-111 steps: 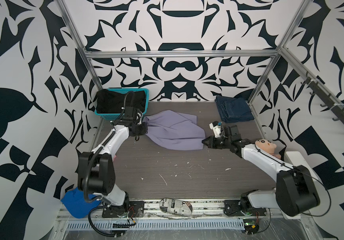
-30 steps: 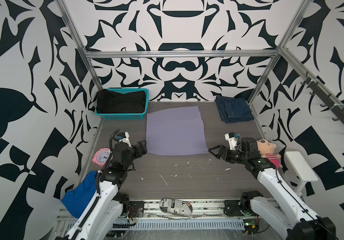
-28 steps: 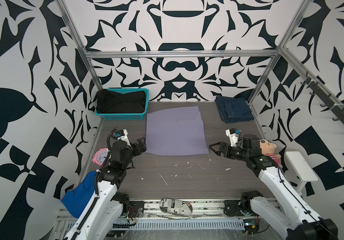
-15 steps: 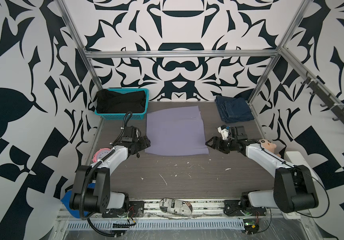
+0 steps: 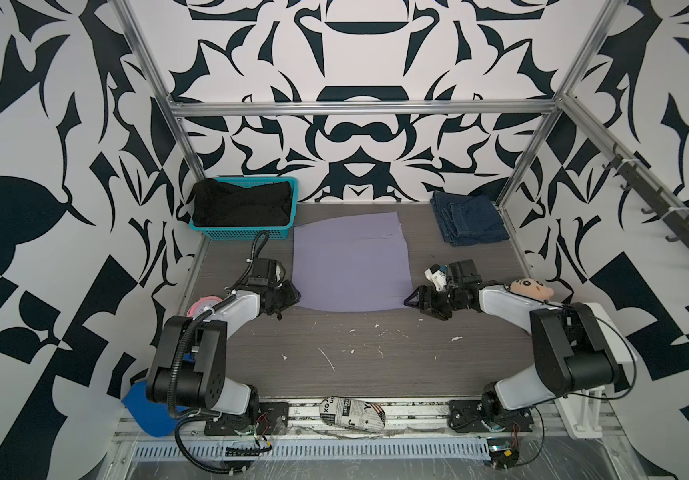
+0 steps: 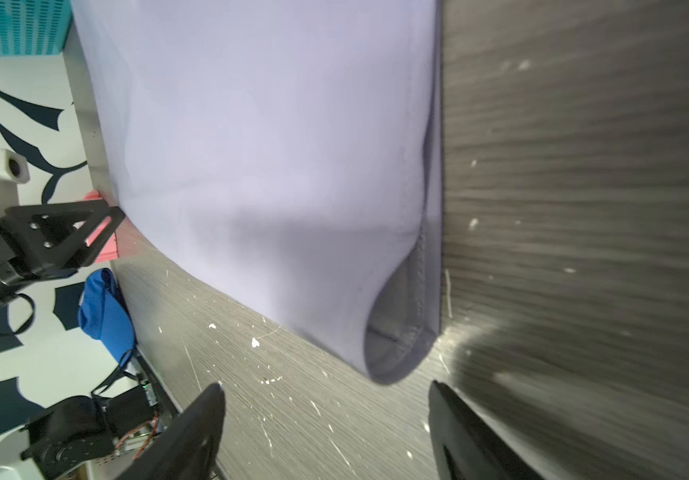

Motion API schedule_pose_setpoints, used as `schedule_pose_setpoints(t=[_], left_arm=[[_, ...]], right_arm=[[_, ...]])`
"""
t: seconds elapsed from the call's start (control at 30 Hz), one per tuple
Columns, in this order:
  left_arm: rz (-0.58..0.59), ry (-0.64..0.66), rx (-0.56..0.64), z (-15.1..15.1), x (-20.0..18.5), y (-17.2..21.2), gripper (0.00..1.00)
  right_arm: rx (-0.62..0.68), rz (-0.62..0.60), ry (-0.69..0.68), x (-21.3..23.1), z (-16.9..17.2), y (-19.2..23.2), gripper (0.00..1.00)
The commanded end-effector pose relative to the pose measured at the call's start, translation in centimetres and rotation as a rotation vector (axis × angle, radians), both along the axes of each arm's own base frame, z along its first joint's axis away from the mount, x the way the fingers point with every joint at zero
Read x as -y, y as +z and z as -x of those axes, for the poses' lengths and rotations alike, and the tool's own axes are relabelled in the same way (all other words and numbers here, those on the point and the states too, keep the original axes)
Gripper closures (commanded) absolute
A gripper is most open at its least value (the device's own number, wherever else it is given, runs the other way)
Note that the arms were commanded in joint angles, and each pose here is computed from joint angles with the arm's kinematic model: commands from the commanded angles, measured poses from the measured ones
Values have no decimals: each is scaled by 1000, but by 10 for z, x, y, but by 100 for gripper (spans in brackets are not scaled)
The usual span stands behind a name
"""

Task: Fold and stack the skirts
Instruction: 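Lay the lavender skirt flat on the table and open both grippers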

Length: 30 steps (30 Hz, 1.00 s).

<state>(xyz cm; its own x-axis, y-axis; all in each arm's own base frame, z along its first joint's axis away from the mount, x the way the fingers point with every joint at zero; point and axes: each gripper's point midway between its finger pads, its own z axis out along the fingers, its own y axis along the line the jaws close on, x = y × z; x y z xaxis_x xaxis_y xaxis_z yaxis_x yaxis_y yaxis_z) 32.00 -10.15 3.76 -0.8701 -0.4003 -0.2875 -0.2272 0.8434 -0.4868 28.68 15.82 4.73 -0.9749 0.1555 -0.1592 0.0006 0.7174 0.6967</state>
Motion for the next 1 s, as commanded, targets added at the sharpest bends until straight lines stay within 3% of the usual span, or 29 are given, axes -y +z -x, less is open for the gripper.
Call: schedule_pose_setpoints(t=[0.0, 0.13, 0.2, 0.4, 0.53, 0.57, 0.6, 0.63, 0.67, 0.73, 0.8, 0.9, 0.93, 0.97], left_arm=[[4, 9, -33, 4, -1, -10, 75], [12, 33, -23, 2, -5, -4, 95], [28, 52, -14, 0, -9, 7, 100], [26, 79, 55, -4, -20, 51, 100], [18, 94, 41, 2, -25, 50, 100], [22, 96, 21, 5, -25, 43, 100], [21, 97, -4, 9, -25, 37, 91], [17, 100, -31, 13, -25, 30, 61], [19, 97, -53, 17, -25, 23, 53], [38, 86, -66, 20, -21, 16, 43], [68, 89, -56, 19, -17, 12, 40], [87, 89, -54, 13, -14, 4, 46], [96, 83, -56, 11, -13, 2, 47], [101, 77, -59, 9, -11, -1, 48]], right_arm=[[43, -39, 26, -8, -11, 6, 37], [67, -62, 15, -11, -19, 15, 66], [90, -64, 10, -11, -23, 26, 100], [212, -32, -22, -5, -34, 74, 100], [182, -33, -45, -3, -28, 70, 100], [151, -31, -50, -2, -24, 62, 99], [125, -29, -53, -2, -20, 55, 92], [101, -31, -54, -2, -16, 46, 84], [78, -26, -60, 0, -11, 38, 71], [53, -17, -72, 2, -4, 28, 58], [46, -29, -95, 3, -2, 20, 53], [3, -90, -117, -4, -4, 8, 39], [-10, -111, -120, -7, -6, 5, 33], [-16, -132, -128, -10, -8, 3, 20]])
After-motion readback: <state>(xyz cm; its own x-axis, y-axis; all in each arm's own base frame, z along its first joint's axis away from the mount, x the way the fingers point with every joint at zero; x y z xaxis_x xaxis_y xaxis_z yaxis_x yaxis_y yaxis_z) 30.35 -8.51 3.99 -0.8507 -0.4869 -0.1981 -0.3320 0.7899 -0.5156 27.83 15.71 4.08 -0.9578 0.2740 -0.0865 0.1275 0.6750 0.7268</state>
